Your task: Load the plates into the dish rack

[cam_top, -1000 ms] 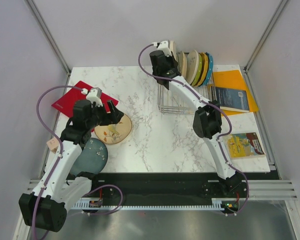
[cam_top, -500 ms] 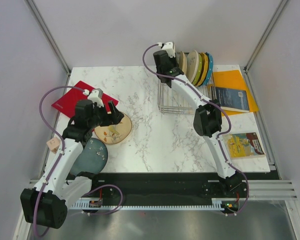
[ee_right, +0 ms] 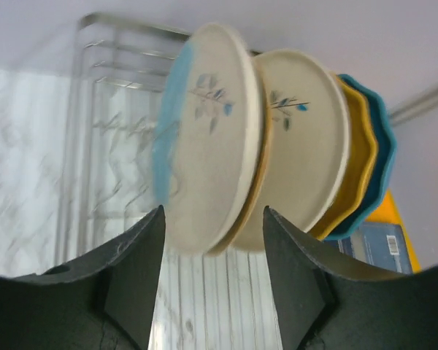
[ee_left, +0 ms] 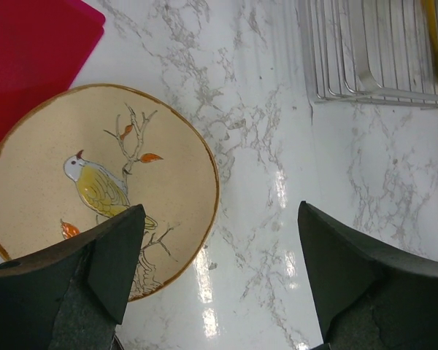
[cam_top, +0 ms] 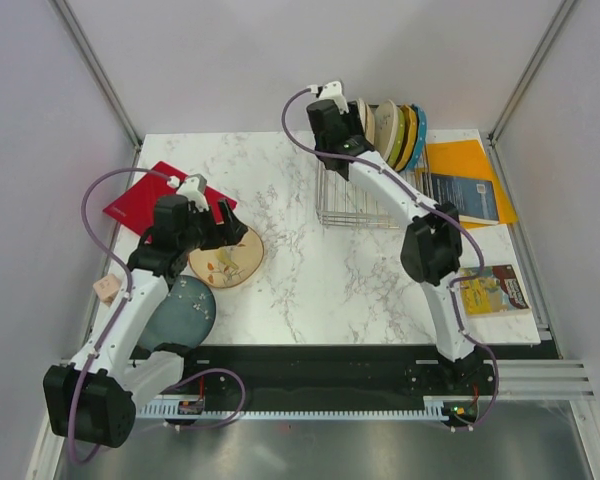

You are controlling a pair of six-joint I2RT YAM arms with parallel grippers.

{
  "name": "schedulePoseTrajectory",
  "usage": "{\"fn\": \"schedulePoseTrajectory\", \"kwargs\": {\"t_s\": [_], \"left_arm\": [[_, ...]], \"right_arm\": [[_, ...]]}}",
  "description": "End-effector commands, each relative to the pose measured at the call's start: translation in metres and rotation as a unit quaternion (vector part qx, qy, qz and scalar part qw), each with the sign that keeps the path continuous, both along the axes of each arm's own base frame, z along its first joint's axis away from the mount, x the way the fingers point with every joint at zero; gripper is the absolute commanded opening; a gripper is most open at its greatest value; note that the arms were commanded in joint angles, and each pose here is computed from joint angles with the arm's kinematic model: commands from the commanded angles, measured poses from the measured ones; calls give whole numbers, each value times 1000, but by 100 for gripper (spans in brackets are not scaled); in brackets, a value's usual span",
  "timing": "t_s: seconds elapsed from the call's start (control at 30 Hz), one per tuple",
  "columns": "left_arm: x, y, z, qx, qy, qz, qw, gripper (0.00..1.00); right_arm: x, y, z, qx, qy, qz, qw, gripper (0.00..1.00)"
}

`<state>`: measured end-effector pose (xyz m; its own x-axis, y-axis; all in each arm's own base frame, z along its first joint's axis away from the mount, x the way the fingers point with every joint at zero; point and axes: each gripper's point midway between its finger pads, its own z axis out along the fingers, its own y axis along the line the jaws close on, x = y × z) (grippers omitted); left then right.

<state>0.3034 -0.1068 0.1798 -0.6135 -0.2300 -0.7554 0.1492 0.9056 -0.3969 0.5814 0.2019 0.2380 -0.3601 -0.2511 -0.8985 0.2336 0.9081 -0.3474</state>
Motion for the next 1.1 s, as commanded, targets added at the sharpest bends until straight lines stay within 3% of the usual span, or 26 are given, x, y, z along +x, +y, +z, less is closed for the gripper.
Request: {"fn": "schedulePoseTrajectory", "kwargs": {"t_s": [0.0, 0.03, 0.13, 0.2, 0.23, 0.33, 0.37, 0.5, 0.53, 0.9, 1.07], "left_arm": [[21, 24, 35, 44, -57, 49, 996, 94], [23, 32, 35, 59, -57, 58, 995, 94], [22, 52, 41, 64, -45, 100, 992, 94], [17, 61, 53, 57, -57, 120, 990, 94], [17, 69, 61, 56, -65, 137, 987, 94], [17, 89, 86, 57, -92, 176, 978, 95], [18, 92, 92, 55, -97, 181, 977, 95], [18, 99, 115, 55, -97, 196, 974, 93], [19, 111, 127, 54, -107, 214, 969, 92], [20, 116, 147, 72, -133, 202, 968, 89], [22, 115, 147, 68, -133, 196, 969, 88]], "right_arm": [[-80, 99, 48, 42, 35, 278, 959, 65], [-115, 115, 36, 52, 72, 349, 933, 65], [-203, 163, -8, 128, 185, 545, 808, 65], [-224, 172, -30, 163, 236, 554, 781, 59], [-237, 180, -46, 172, 264, 573, 757, 56], [-250, 197, -63, 126, 255, 632, 721, 53], [-252, 201, -68, 113, 259, 641, 714, 51], [-246, 228, -91, 111, 273, 661, 690, 20], [-243, 239, -99, 111, 275, 665, 685, 18], [-254, 297, -149, 84, 287, 683, 666, 17], [-257, 281, -189, 52, 336, 649, 680, 16]]}}
